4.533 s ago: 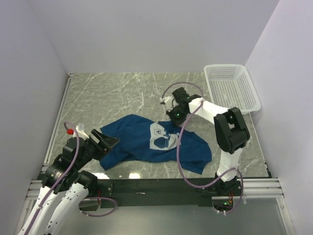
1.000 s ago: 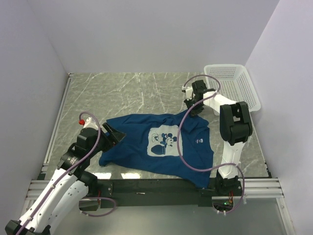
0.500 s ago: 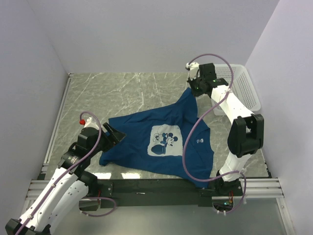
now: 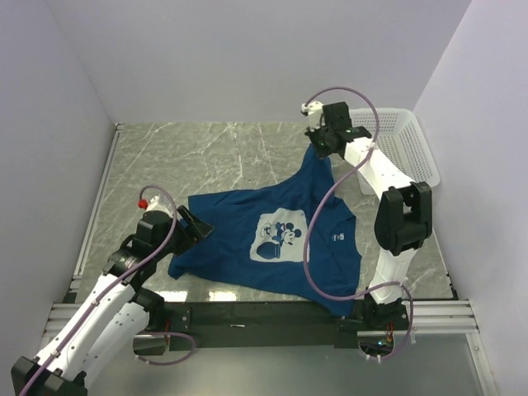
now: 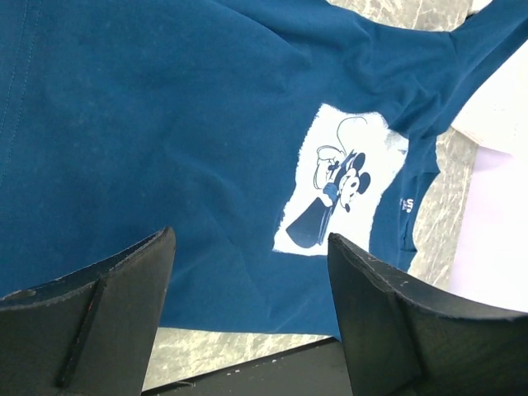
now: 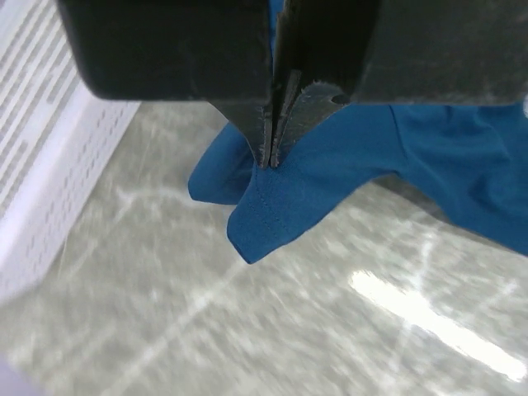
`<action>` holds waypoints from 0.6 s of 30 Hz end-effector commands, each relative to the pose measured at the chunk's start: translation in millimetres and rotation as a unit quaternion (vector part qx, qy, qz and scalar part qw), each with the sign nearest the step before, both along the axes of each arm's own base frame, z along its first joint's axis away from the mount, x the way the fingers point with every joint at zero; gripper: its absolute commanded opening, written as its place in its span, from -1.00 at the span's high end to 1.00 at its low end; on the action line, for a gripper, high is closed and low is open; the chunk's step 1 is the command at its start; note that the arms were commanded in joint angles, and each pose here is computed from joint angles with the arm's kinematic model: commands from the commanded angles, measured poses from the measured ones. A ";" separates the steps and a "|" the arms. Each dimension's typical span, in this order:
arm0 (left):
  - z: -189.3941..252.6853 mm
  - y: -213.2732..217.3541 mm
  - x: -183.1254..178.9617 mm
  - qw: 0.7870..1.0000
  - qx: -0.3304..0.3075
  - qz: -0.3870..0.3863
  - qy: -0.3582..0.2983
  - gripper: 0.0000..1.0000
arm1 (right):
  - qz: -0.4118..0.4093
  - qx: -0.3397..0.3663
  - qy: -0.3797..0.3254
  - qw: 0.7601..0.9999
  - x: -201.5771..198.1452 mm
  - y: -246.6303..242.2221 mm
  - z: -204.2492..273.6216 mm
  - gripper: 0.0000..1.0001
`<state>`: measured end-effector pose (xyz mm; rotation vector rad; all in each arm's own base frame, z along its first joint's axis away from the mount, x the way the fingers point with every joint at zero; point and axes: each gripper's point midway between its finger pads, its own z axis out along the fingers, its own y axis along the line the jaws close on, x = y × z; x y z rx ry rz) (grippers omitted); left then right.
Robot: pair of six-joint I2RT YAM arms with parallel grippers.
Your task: Fold and stack the t-shirts
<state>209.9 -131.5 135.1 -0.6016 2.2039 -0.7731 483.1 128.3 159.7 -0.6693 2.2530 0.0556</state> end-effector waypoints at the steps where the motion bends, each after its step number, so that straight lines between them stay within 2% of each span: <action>1: 19.9 -0.1 14.3 0.999 0.001 0.004 -0.037 -0.60 | 0.055 -0.024 -0.055 0.997 14.9 33.1 30.8 1.00; 4: 17.8 0.5 18.2 0.999 0.003 0.007 -0.034 -0.59 | 0.114 -0.038 -0.054 0.991 7.5 74.7 22.7 1.00; 5: 17.4 0.8 18.9 0.999 0.003 0.009 -0.033 -0.59 | 0.148 -0.041 -0.053 0.987 -5.0 102.6 19.6 1.00; 7: 17.5 1.8 19.1 0.999 0.004 0.011 -0.031 -0.58 | 0.182 -0.051 -0.045 0.981 -20.5 127.4 8.9 0.99; 8: 17.7 2.7 19.0 0.999 0.004 0.012 -0.030 -0.58 | 0.220 -0.055 -0.024 0.974 -43.6 152.5 -5.4 0.94; 9: 17.7 4.0 17.8 0.999 0.005 0.014 -0.028 -0.58 | 0.237 -0.055 -0.012 0.970 -55.0 162.6 -14.2 0.87; 10: 19.4 9.4 18.6 0.999 0.011 0.026 -0.034 -0.58 | 0.251 -0.059 -0.001 0.966 -67.4 171.2 -22.7 0.42; 13: 22.8 15.6 14.1 0.999 0.014 0.035 -0.039 -0.58 | 0.238 -0.084 0.005 0.968 -81.4 170.3 -36.4 -0.09; 16: 24.5 19.5 11.2 0.998 0.014 0.041 -0.046 -0.61 | 0.202 -0.072 -0.013 0.977 -70.6 148.1 -19.1 -0.23; 18: 25.1 18.8 11.7 0.998 0.010 0.041 -0.050 -0.62 | 0.189 -0.054 -0.006 0.980 -66.4 132.4 -9.5 -0.24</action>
